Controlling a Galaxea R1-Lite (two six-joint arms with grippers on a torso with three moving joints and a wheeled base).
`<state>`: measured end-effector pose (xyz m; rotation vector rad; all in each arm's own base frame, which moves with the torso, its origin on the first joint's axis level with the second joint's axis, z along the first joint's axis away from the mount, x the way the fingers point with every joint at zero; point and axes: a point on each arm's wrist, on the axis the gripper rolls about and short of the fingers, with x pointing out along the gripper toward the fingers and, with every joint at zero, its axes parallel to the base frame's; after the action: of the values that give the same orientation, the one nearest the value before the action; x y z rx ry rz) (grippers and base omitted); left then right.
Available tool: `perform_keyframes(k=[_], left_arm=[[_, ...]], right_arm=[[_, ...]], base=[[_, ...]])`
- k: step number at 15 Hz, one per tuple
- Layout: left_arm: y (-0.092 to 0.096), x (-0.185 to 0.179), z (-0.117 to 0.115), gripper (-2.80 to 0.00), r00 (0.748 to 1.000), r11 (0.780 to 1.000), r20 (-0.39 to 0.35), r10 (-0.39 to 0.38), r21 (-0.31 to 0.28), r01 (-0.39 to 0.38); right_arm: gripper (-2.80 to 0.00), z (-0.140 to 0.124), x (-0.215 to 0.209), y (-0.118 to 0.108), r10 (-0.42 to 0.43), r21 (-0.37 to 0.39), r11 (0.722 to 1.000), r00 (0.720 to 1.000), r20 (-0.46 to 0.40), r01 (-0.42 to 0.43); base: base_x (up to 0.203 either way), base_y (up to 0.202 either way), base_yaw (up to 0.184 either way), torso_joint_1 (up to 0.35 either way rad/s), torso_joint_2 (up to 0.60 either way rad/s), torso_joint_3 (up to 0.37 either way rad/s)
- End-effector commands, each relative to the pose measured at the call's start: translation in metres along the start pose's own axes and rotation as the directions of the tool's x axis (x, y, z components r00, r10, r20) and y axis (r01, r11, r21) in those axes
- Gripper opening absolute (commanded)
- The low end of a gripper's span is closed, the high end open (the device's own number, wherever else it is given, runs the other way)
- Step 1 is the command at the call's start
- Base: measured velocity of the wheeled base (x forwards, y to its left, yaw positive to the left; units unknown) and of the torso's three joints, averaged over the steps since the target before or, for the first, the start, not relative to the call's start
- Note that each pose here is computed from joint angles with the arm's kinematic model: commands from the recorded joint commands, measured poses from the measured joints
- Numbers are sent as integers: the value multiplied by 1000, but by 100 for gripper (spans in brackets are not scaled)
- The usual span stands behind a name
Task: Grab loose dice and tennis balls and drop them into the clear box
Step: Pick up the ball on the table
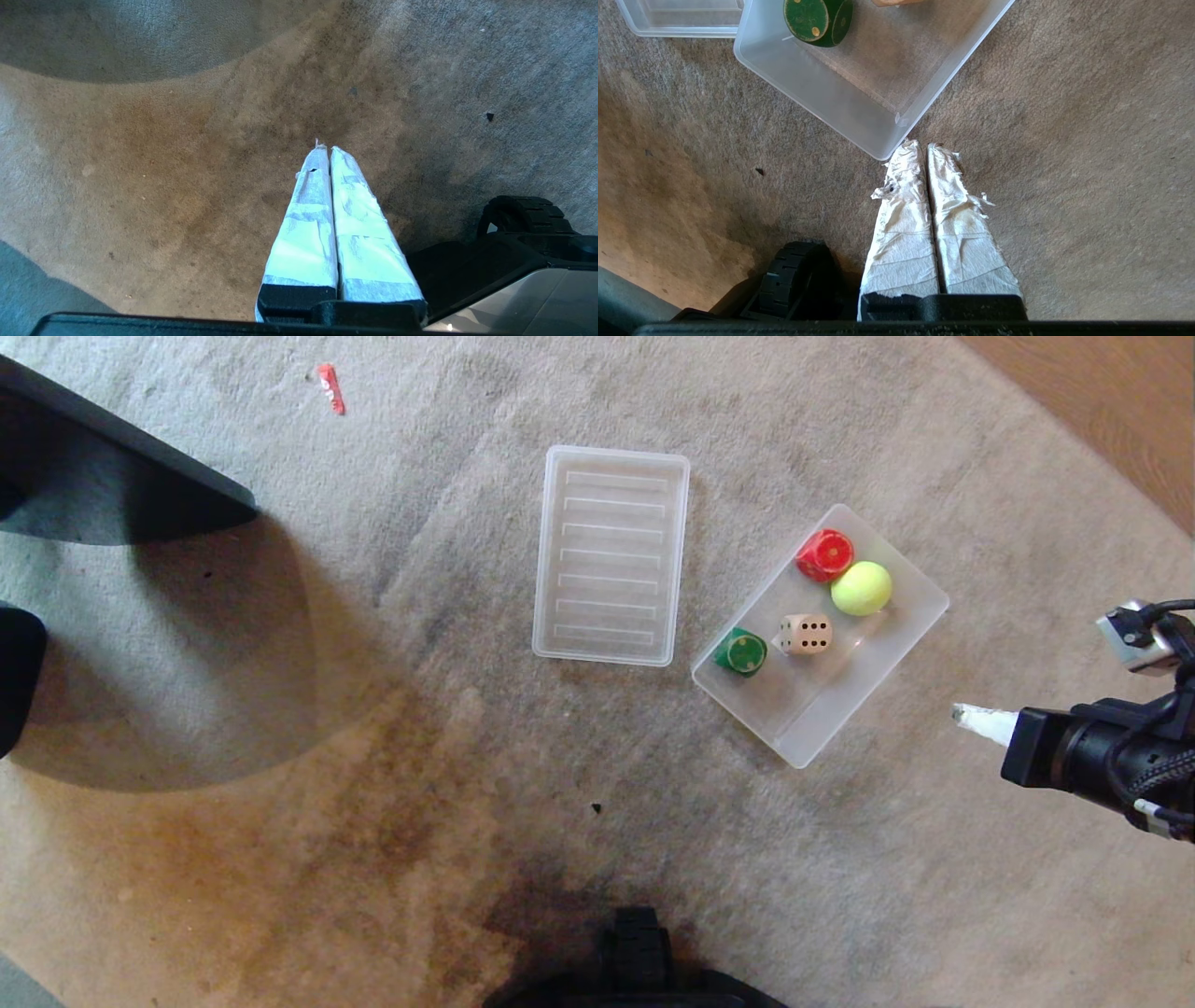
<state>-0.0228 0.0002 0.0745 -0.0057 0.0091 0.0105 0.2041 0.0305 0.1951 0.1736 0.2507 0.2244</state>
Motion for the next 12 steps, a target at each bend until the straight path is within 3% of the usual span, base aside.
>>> perform_keyframes(k=[1,9,12], left_arm=[[0,0,0,-280,1000,1000,0,0,0,0],[0,0,0,-280,1000,1000,0,0,0,0],[0,0,0,-280,1000,1000,-2,0,0,0]], right_arm=[[-280,-170,-204,-6,-234,-182,953,970,72,243],[-280,-170,-204,-6,-234,-182,953,970,72,243],[-280,-169,-196,-8,-221,-185,949,958,182,254]], base=[[0,0,0,0,0,0],[0,0,0,0,0,0],[0,0,0,0,0,0]])
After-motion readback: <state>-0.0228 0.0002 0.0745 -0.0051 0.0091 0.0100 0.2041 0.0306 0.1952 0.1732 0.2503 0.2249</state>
